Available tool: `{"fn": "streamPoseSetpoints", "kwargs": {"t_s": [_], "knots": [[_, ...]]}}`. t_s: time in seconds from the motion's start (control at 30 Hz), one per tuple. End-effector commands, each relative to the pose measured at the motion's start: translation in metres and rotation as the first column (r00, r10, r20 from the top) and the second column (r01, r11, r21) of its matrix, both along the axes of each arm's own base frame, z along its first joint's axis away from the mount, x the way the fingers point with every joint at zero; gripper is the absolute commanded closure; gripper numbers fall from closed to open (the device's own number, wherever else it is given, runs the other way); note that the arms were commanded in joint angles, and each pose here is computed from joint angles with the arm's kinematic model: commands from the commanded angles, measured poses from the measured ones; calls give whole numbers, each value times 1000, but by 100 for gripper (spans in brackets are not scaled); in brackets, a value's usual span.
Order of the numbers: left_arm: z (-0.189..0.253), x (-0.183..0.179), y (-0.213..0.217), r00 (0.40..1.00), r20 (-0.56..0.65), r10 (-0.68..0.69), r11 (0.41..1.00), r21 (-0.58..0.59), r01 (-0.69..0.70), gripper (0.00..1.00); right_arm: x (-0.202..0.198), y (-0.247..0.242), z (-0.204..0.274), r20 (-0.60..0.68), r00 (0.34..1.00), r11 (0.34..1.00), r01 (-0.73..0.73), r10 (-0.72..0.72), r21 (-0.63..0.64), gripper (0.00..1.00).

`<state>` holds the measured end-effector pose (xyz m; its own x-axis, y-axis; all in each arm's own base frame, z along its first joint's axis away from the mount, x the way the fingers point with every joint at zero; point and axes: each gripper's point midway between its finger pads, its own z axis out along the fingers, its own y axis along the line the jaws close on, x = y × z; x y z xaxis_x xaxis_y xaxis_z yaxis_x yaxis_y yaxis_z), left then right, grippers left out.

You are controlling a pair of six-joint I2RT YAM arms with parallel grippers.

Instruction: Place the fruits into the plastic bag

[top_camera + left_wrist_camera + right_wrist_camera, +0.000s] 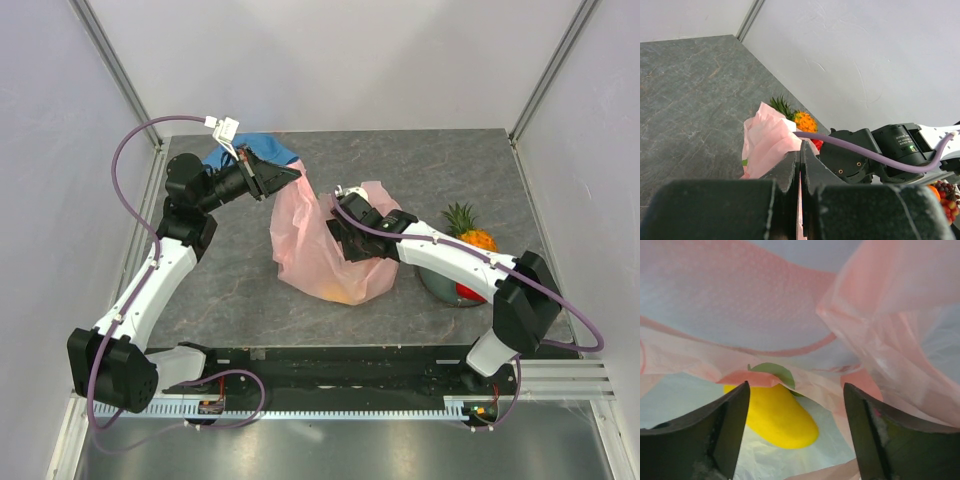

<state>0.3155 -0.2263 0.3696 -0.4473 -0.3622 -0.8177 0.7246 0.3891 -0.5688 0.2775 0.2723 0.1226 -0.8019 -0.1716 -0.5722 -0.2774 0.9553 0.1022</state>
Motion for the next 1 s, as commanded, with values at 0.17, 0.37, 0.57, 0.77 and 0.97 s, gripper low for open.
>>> {"fn": "streamPoseSetpoints", "kwargs": {"t_s": [0.17,0.37,0.57,0.77,0.97], "knots": [[7,3,7,998,15,53,998,-19,-52,98,16,37,105,182,983,941,-68,6,331,27],[1,5,7,999,-4,54,998,-15,-54,98,32,26,155,210,972,841,-25,-106,540,28],[-1,6,8,998,-12,67,998,-9,-67,98,34,14,206,306,942,762,-98,-136,640,27],[-3,7,9,997,-18,69,998,-5,-69,98,37,-33,231,431,872,794,-87,-231,602,25],[-6,8,9,997,-24,71,997,2,-71,99,47,-133,214,424,776,837,233,-467,495,29]]}}
